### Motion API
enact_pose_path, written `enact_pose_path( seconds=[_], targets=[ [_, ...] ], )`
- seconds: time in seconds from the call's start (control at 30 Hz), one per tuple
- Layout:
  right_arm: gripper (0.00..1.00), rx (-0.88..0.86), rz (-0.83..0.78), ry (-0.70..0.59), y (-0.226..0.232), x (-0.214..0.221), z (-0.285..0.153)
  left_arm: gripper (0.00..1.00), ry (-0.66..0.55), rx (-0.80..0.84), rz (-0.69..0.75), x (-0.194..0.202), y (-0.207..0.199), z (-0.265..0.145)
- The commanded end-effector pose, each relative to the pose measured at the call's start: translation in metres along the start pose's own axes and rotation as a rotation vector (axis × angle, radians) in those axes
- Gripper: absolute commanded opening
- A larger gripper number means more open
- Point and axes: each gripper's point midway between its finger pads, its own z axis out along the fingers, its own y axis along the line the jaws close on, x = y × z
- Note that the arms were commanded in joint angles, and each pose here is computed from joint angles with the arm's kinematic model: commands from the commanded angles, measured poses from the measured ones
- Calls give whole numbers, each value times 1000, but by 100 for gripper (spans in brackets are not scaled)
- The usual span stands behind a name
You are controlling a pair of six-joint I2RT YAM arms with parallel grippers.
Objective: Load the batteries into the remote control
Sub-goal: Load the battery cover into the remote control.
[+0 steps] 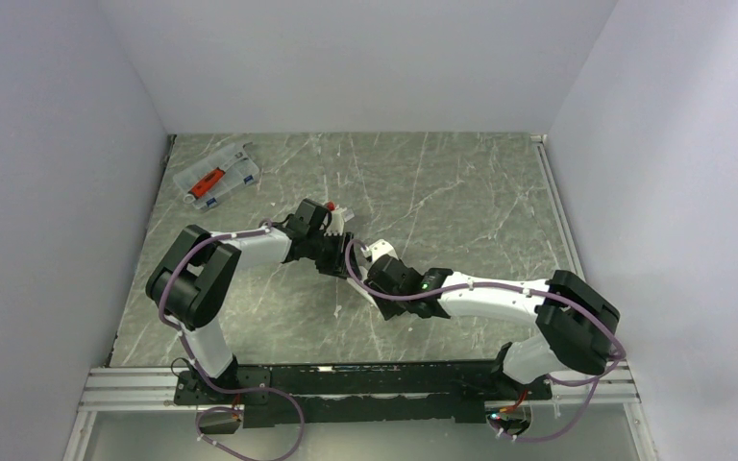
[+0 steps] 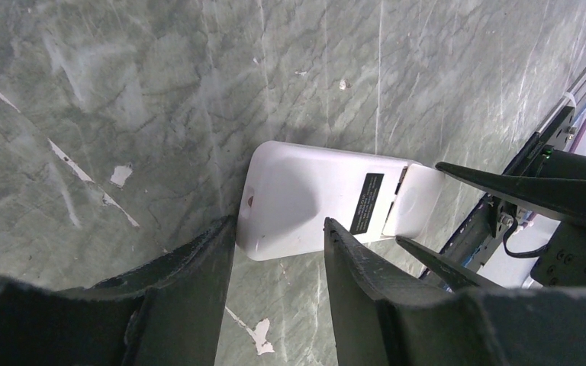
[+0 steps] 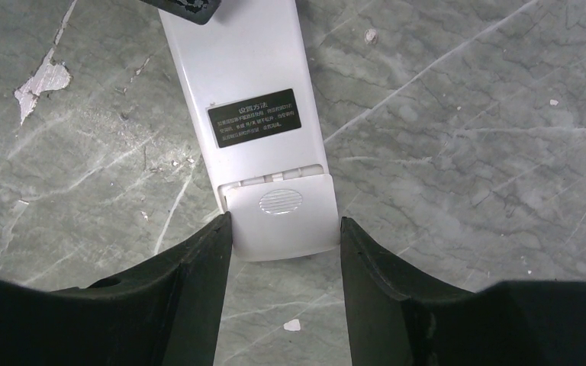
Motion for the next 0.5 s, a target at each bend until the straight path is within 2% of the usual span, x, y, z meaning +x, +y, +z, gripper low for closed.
enact_pose_path(
  seconds=[0.0,0.47],
  targets=[
    [35,-41,26,-57,10,-24,-5,51,-29,54,38,-6,-14,-7],
    [35,-39,41,-43,10,-22,-7,51,-32,61,38,-6,-15,-7]
  ],
)
